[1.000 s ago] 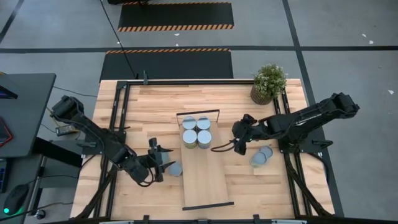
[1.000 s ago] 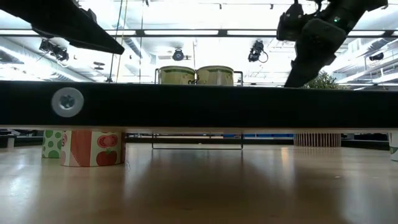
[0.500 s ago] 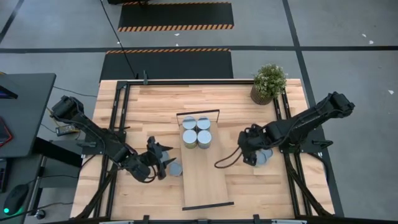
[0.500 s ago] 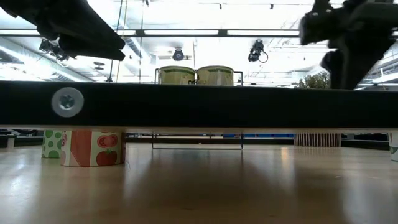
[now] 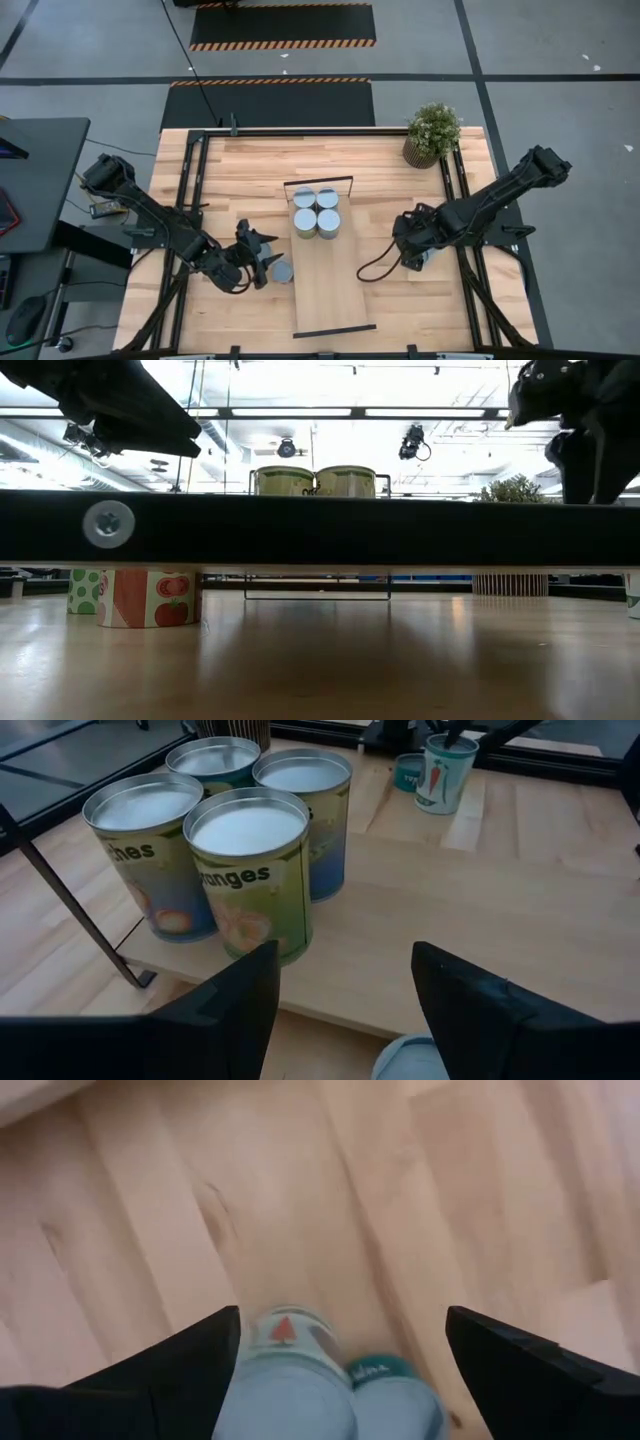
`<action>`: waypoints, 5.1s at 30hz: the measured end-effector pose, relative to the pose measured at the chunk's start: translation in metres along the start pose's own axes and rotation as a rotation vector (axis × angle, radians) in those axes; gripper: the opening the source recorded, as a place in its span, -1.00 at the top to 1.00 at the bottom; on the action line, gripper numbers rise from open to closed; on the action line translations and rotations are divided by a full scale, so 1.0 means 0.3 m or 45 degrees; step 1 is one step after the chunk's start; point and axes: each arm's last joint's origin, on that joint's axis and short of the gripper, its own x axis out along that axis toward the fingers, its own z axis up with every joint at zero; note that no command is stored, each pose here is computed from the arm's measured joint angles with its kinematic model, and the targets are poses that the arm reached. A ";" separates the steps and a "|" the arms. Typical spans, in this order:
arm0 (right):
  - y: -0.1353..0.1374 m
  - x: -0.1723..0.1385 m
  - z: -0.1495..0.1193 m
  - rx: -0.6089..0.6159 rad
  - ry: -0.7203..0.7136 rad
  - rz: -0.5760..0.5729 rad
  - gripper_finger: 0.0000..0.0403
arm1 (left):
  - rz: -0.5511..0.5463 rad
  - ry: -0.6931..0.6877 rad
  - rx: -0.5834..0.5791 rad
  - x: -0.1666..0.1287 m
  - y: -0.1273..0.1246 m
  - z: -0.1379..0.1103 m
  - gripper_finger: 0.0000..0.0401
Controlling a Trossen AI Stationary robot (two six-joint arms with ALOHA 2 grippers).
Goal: Pick and place cans onto a shelf
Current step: Put the small canned peas on the shelf
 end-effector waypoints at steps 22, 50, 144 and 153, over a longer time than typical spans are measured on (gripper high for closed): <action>-0.132 -0.146 -0.062 0.012 -0.225 -0.031 -0.76 | -0.410 0.490 0.151 0.003 0.021 -0.035 -0.09; -0.129 -0.144 -0.042 -0.022 -0.346 -0.110 -0.76 | -0.341 0.976 0.073 0.021 0.105 -0.050 -0.13; -0.088 -0.160 0.017 0.081 -0.550 0.079 -0.76 | -0.696 0.787 1.489 0.149 0.113 -0.047 -0.28; -0.075 -0.169 0.033 0.021 -0.619 0.114 -0.76 | -0.562 0.798 0.795 0.124 0.134 0.120 -0.30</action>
